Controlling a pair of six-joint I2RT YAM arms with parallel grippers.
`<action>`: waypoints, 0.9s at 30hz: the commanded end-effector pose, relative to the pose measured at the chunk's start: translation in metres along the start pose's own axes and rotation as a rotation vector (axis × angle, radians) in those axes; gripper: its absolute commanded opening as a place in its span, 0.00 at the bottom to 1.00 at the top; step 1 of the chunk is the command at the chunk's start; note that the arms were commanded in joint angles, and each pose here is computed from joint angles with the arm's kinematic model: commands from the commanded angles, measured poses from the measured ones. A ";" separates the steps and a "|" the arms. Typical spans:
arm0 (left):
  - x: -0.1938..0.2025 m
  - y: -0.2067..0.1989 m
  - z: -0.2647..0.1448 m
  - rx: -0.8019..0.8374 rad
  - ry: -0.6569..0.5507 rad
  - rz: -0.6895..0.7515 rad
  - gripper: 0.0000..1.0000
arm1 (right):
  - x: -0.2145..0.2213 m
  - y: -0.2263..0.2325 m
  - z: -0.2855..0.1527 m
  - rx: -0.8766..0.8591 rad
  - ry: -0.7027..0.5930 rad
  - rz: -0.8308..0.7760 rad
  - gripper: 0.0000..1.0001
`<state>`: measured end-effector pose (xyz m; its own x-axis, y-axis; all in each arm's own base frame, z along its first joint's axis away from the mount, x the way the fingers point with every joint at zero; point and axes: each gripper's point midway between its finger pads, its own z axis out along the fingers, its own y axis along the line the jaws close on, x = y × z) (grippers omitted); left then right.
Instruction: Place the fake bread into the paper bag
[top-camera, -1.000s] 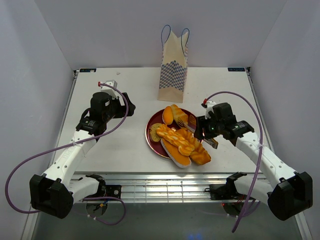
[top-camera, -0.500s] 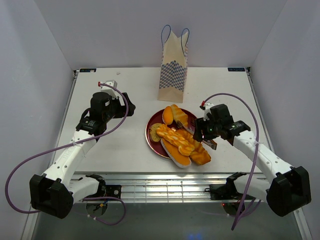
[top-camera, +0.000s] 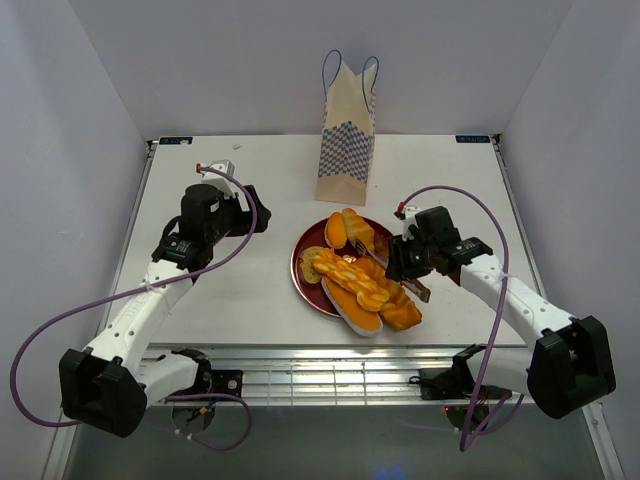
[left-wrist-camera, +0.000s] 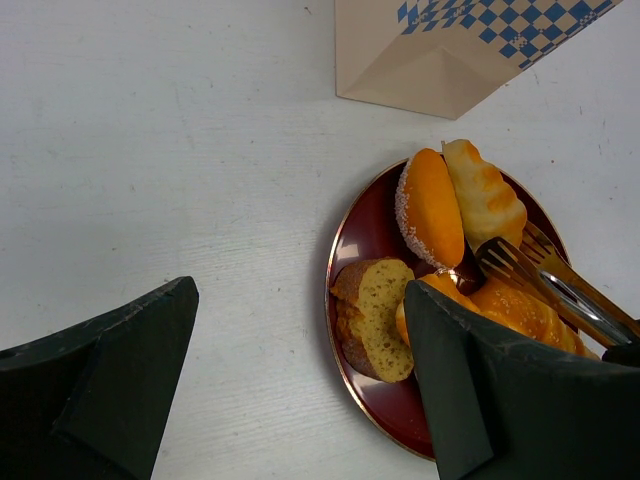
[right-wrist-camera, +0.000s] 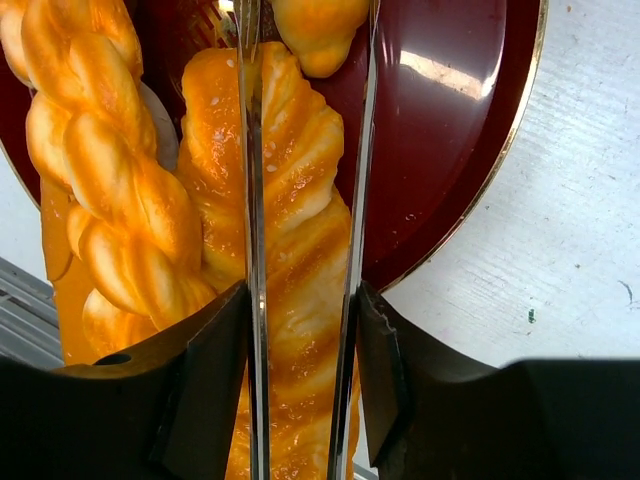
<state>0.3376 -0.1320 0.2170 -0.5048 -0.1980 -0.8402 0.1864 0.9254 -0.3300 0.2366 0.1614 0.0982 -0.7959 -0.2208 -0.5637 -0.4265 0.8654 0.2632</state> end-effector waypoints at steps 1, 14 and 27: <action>-0.019 -0.008 -0.007 0.022 -0.047 0.002 0.95 | -0.037 0.014 -0.017 -0.040 -0.119 -0.046 0.43; -0.019 -0.009 -0.009 0.026 -0.050 0.002 0.95 | -0.094 0.029 -0.082 -0.018 -0.322 -0.044 0.32; -0.020 -0.011 -0.010 0.035 -0.052 -0.001 0.95 | -0.189 0.067 -0.149 -0.102 -0.540 -0.146 0.36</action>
<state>0.3374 -0.1322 0.2169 -0.5055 -0.1981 -0.8398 0.1870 0.9250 -0.3308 0.2840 0.1821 0.2883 -0.5206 -0.0828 -0.8498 -0.5130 0.8260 0.2338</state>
